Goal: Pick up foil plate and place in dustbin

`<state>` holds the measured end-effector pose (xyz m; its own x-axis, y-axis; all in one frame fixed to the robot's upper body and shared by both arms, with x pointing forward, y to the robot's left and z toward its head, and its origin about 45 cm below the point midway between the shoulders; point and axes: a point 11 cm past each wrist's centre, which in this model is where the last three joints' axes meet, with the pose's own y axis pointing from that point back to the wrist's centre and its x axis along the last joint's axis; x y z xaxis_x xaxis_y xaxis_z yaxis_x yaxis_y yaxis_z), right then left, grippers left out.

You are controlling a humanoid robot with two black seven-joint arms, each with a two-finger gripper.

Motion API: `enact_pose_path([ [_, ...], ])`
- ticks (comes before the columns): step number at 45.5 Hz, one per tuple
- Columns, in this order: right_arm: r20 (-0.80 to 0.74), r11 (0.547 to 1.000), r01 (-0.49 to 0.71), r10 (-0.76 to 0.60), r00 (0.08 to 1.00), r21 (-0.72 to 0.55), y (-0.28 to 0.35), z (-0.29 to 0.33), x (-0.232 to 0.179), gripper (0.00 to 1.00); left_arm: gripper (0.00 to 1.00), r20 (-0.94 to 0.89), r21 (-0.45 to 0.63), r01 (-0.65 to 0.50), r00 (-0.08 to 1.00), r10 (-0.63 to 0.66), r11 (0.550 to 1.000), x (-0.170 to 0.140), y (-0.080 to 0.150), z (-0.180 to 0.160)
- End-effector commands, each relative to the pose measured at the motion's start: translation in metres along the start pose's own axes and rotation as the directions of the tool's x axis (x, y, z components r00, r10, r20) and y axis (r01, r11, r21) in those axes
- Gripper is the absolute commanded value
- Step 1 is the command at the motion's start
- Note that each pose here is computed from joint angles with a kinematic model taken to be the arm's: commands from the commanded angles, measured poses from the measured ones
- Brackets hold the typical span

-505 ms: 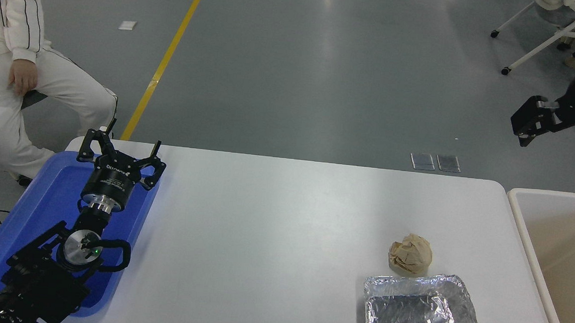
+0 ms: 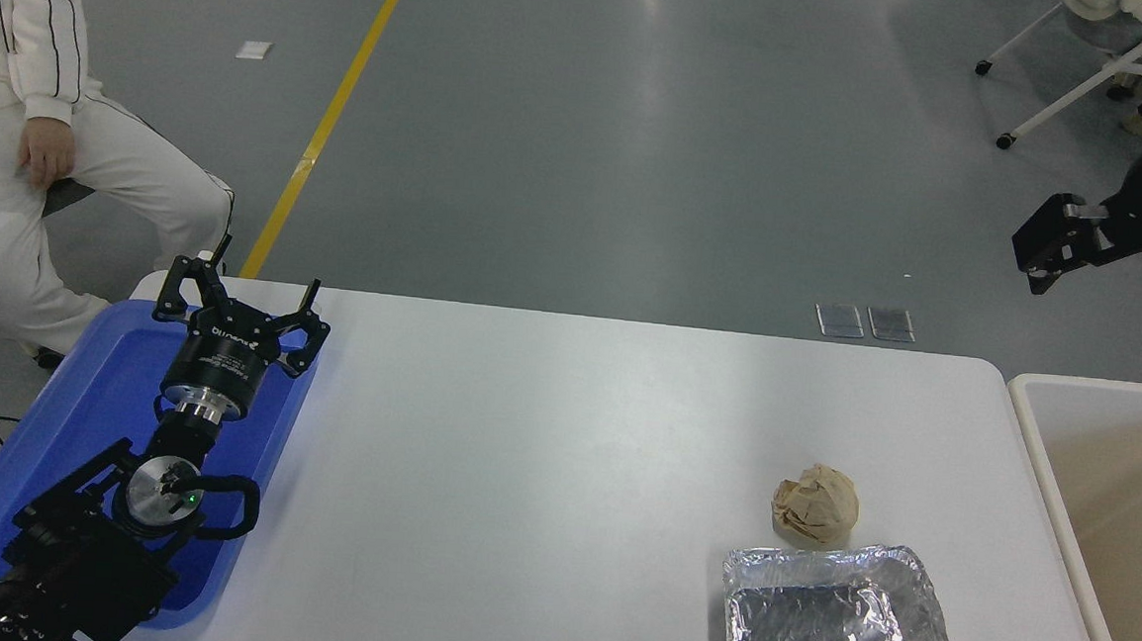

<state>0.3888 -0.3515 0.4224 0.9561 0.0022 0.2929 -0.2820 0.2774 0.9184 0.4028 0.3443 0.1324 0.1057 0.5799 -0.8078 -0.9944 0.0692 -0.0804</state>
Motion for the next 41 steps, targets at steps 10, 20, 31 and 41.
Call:
enact_pose_path([
  [10, -0.002, 1.0, 0.003, -0.003, 1.0, -0.001, -0.0012, -0.0003, -0.0005, 1.0, 1.0, -0.001, -0.001, 0.002, 1.0, -0.002, 1.0, -0.0004, -0.0002, 0.0],
  [20, -0.005, 1.0, 0.004, -0.004, 1.0, -0.002, -0.0016, -0.0012, -0.0005, 1.0, 1.0, -0.001, -0.001, 0.0, 1.0, 0.0, 1.0, 0.0002, 0.0003, 0.0001],
  [31, 0.003, 1.0, -0.003, 0.003, 1.0, -0.002, 0.0014, 0.0014, 0.0004, 1.0, 1.0, 0.001, 0.002, 0.002, 1.0, -0.002, 1.0, -0.0004, -0.0002, -0.0003],
  [41, 0.0, 1.0, -0.007, 0.007, 1.0, -0.007, 0.0033, 0.0011, 0.0013, 1.0, 1.0, -0.001, -0.001, -0.001, 1.0, 0.001, 1.0, 0.0003, 0.0003, 0.0001],
])
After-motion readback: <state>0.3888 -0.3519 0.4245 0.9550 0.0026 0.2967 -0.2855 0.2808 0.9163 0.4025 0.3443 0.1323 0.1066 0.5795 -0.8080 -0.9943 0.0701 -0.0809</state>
